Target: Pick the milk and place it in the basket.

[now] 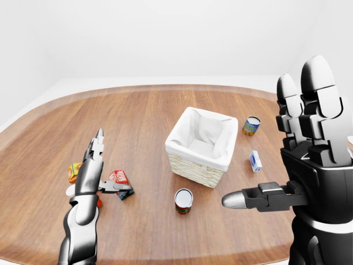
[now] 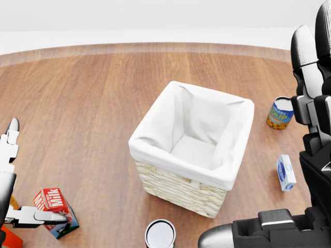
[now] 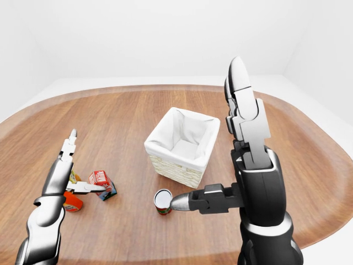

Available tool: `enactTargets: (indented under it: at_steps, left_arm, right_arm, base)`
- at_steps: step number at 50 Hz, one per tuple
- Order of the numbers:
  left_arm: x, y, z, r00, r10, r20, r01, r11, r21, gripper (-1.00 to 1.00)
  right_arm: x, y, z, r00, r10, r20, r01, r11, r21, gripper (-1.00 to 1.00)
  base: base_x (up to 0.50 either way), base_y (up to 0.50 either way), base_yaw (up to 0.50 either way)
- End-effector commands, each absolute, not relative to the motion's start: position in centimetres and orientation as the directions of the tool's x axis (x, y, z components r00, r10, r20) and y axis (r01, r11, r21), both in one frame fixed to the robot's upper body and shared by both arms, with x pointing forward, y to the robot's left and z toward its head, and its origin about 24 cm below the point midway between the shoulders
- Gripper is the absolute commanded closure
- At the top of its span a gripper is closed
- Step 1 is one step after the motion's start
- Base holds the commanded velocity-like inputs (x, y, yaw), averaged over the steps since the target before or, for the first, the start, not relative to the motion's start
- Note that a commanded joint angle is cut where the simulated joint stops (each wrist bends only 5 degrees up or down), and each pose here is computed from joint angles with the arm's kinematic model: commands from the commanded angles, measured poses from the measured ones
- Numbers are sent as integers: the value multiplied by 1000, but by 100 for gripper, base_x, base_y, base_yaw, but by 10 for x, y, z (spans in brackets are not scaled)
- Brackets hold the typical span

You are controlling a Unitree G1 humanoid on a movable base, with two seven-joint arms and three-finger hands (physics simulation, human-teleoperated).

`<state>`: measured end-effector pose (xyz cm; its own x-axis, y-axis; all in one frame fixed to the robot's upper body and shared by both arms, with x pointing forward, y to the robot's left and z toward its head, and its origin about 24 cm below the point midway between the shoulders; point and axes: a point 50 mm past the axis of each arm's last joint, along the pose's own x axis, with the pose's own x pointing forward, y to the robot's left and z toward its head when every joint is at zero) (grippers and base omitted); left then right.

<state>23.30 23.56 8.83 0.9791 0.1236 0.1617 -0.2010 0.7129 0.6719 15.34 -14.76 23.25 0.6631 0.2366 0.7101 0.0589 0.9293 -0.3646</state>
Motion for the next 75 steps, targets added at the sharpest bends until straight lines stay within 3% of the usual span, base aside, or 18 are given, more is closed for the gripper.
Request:
enactTargets:
  at_steps: [1, 63, 75]
  left_arm:
    - [244, 242, 74, 982, 150, 116, -189, 718, 670, -100]
    - [262, 252, 4, 963, 234, -137, -79, 725, 684, -100]
    - [261, 253, -33, 918, 239, -317, 38, 742, 670, -100]
  right_arm:
    - [154, -148, 235, 654, 237, 719, 64, 929, -364, -100]
    - [154, -149, 236, 645, 226, 730, 73, 933, -352, -100]
    - [154, -149, 236, 647, 227, 728, 66, 934, -350, -100]
  base:
    - [0, 0, 0]
    - [0, 0, 0]
    - [0, 0, 0]
